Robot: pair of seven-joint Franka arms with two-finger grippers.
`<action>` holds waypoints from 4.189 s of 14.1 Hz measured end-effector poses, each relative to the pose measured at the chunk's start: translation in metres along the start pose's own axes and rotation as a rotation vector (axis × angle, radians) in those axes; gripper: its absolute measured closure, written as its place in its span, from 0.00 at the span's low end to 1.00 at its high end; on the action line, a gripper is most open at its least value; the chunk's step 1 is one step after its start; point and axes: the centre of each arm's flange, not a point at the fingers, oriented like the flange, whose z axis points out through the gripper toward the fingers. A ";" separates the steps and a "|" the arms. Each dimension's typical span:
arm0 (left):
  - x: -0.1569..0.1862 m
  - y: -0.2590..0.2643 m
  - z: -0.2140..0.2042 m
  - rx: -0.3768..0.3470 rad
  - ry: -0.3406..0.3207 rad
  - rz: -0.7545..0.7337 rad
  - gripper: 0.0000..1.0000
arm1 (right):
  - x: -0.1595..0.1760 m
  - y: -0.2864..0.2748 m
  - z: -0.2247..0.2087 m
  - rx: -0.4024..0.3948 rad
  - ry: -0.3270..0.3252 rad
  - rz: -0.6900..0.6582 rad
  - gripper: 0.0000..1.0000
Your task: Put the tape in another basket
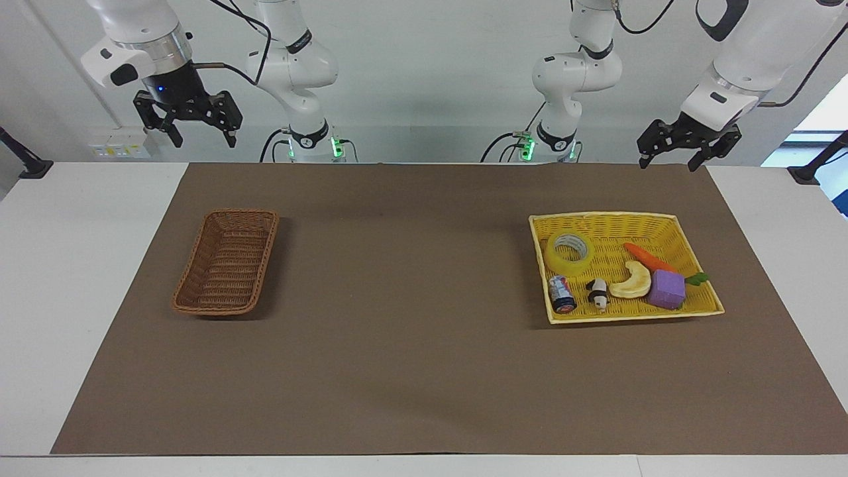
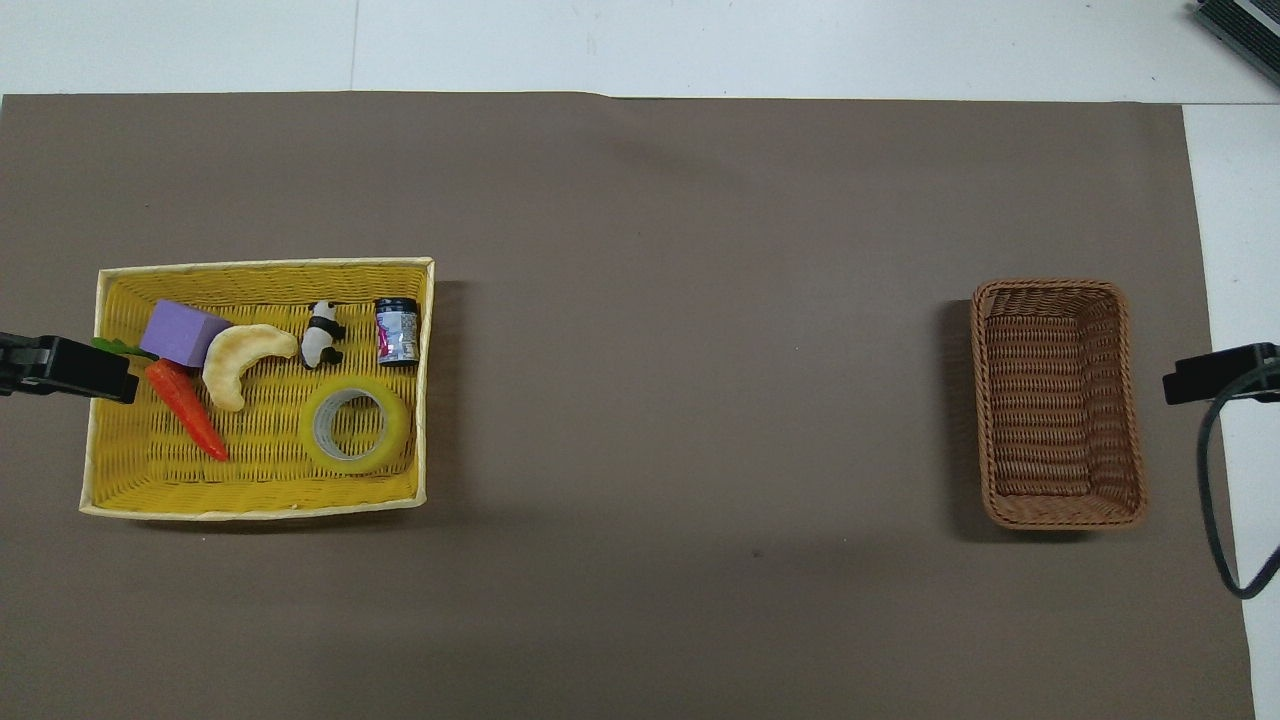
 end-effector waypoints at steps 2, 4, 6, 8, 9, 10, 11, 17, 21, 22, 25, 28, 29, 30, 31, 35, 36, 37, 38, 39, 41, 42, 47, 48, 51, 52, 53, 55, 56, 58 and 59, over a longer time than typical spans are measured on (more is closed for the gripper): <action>0.000 0.000 -0.003 0.001 0.007 0.009 0.00 | 0.000 0.000 0.000 0.000 0.000 0.000 0.00; 0.000 0.000 -0.004 0.001 0.007 0.010 0.00 | 0.000 0.000 0.000 0.000 0.000 0.000 0.00; 0.000 0.000 -0.004 0.001 0.007 0.010 0.00 | 0.000 0.000 0.000 0.000 0.000 0.000 0.00; 0.000 0.002 -0.004 0.001 0.008 0.014 0.00 | 0.000 0.000 0.000 0.000 0.000 0.000 0.00; 0.000 0.006 -0.006 0.002 0.012 0.022 0.00 | 0.000 0.000 0.000 0.000 0.000 0.000 0.00; 0.000 0.011 -0.007 0.003 0.015 0.031 0.00 | 0.000 0.000 0.000 0.000 0.000 0.000 0.00; 0.000 0.014 -0.009 0.004 0.018 0.038 0.00 | 0.000 0.000 0.000 0.000 0.000 0.000 0.00; 0.007 0.012 0.014 0.000 0.016 0.032 0.00 | 0.000 0.000 0.000 0.000 0.000 0.000 0.00; 0.018 0.013 0.059 -0.003 0.007 0.027 0.00 | 0.000 0.000 0.000 0.000 0.000 0.000 0.00; 0.020 0.013 0.071 -0.003 0.010 0.019 0.00 | 0.000 0.000 0.000 0.000 0.000 0.000 0.00; 0.024 0.015 0.105 -0.003 0.011 0.005 0.00 | 0.000 0.000 0.000 0.000 0.000 0.000 0.00; 0.023 0.015 0.142 -0.004 -0.003 -0.008 0.00 | 0.000 0.000 0.000 0.000 0.000 0.000 0.00; 0.022 0.015 0.154 -0.004 -0.006 -0.013 0.00 | 0.000 0.000 0.000 0.000 0.000 0.000 0.00; 0.021 0.016 0.164 -0.004 -0.008 -0.015 0.00 | 0.000 0.000 0.000 0.000 0.000 0.000 0.00; 0.020 0.016 0.171 -0.004 -0.010 -0.018 0.00 | 0.000 0.000 0.000 0.000 0.000 0.000 0.00; 0.017 0.023 0.205 -0.002 -0.002 -0.032 0.00 | 0.000 0.000 0.000 0.000 0.000 0.000 0.00; 0.017 0.026 0.218 -0.002 0.002 -0.038 0.00 | 0.000 0.000 0.000 0.000 0.000 0.000 0.00; 0.015 0.030 0.234 -0.002 0.003 -0.041 0.00 | 0.000 0.000 0.000 0.000 0.000 0.000 0.00; 0.014 0.033 0.249 -0.002 0.003 -0.046 0.00 | 0.000 0.000 0.000 0.000 0.000 0.000 0.00; 0.013 0.035 0.263 -0.003 0.002 -0.054 0.00 | 0.000 0.000 0.000 0.000 0.000 0.000 0.00; 0.009 0.036 0.289 -0.005 -0.002 -0.061 0.02 | 0.000 -0.002 0.000 -0.001 0.000 -0.005 0.00; 0.007 0.036 0.302 -0.005 -0.002 -0.064 0.03 | 0.000 -0.003 0.000 -0.001 0.000 -0.006 0.00; 0.001 0.036 0.326 -0.016 0.011 -0.091 0.63 | 0.000 -0.005 0.000 -0.001 0.002 -0.009 0.00; 0.003 0.036 0.325 -0.024 0.017 -0.102 0.77 | 0.001 -0.007 -0.001 0.000 0.012 -0.012 0.00; 0.015 0.037 0.306 -0.074 0.030 -0.141 0.78 | 0.008 -0.018 -0.002 0.037 0.053 -0.030 0.00; 0.023 0.038 0.293 -0.090 0.029 -0.148 0.78 | 0.012 -0.025 0.001 0.050 0.061 -0.040 0.00; 0.032 0.039 0.275 -0.107 0.031 -0.153 0.78 | 0.017 -0.034 0.006 0.057 0.069 -0.050 0.00; 0.052 0.044 0.238 -0.168 0.029 -0.169 0.78 | 0.026 -0.058 0.017 0.059 0.083 -0.040 0.00; 0.061 0.048 0.224 -0.213 0.027 -0.181 0.78 | 0.030 -0.070 0.022 0.069 0.085 -0.030 0.00; 0.074 0.059 0.207 -0.298 0.021 -0.195 0.78 | 0.038 -0.092 0.031 0.122 0.089 -0.007 0.00; 0.078 0.069 0.203 -0.344 0.018 -0.200 0.78 | 0.043 -0.104 0.036 0.141 0.091 0.007 0.00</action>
